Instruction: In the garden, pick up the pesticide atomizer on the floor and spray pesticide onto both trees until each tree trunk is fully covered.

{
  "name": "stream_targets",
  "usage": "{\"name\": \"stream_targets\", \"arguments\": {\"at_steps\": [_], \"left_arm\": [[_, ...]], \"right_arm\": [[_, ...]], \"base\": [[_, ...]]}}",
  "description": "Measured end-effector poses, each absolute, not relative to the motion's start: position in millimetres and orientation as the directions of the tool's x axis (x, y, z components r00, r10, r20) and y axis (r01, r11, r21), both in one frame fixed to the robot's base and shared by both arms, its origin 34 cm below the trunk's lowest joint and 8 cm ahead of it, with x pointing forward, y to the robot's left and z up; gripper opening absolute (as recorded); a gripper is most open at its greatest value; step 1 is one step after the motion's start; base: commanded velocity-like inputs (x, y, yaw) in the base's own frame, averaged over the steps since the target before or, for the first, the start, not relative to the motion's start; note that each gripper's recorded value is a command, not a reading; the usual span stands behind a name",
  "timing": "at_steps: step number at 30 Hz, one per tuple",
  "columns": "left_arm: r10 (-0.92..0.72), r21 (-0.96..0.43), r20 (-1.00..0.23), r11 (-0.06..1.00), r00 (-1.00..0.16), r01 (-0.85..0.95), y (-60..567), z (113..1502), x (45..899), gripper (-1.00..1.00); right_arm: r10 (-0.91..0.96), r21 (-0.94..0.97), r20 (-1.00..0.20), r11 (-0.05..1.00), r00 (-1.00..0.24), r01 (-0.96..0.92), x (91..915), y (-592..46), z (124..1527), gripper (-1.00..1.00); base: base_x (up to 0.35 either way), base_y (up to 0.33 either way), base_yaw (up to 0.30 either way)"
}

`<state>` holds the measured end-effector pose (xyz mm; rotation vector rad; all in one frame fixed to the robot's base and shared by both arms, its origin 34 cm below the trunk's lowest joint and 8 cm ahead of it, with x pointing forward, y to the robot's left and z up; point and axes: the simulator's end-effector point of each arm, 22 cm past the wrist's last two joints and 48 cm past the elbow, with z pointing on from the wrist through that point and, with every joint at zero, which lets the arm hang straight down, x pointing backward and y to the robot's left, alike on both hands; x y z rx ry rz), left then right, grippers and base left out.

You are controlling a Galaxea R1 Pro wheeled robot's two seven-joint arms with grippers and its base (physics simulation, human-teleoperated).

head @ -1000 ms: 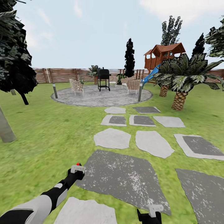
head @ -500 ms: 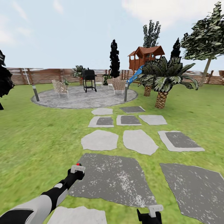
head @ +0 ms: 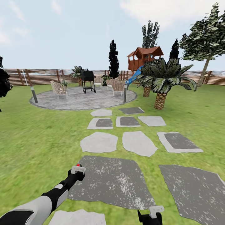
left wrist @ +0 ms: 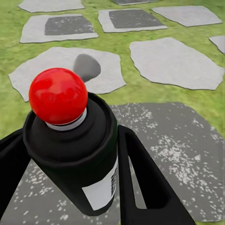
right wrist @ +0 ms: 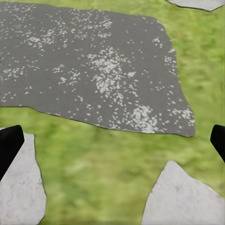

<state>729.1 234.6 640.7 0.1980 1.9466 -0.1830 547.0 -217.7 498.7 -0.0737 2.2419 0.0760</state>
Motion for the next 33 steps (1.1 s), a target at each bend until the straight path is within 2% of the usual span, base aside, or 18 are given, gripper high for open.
{"name": "stream_targets", "arguments": {"at_steps": [7,33], "left_arm": [[0.052,-0.035,-0.927,0.974,-0.371,0.224,234.5,653.8,730.6,-1.00],[0.052,-0.035,-0.927,0.974,-0.371,0.223,234.7,700.7,734.6,-1.00]], "right_arm": [[-0.027,0.029,-0.782,0.996,-0.623,-0.080,548.3,-217.8,511.9,1.00],[-0.027,0.031,-0.773,0.996,-0.633,-0.081,547.3,-217.3,554.7,1.00]], "base": [[0.000,0.000,-0.138],[0.000,0.000,-0.295]]}}
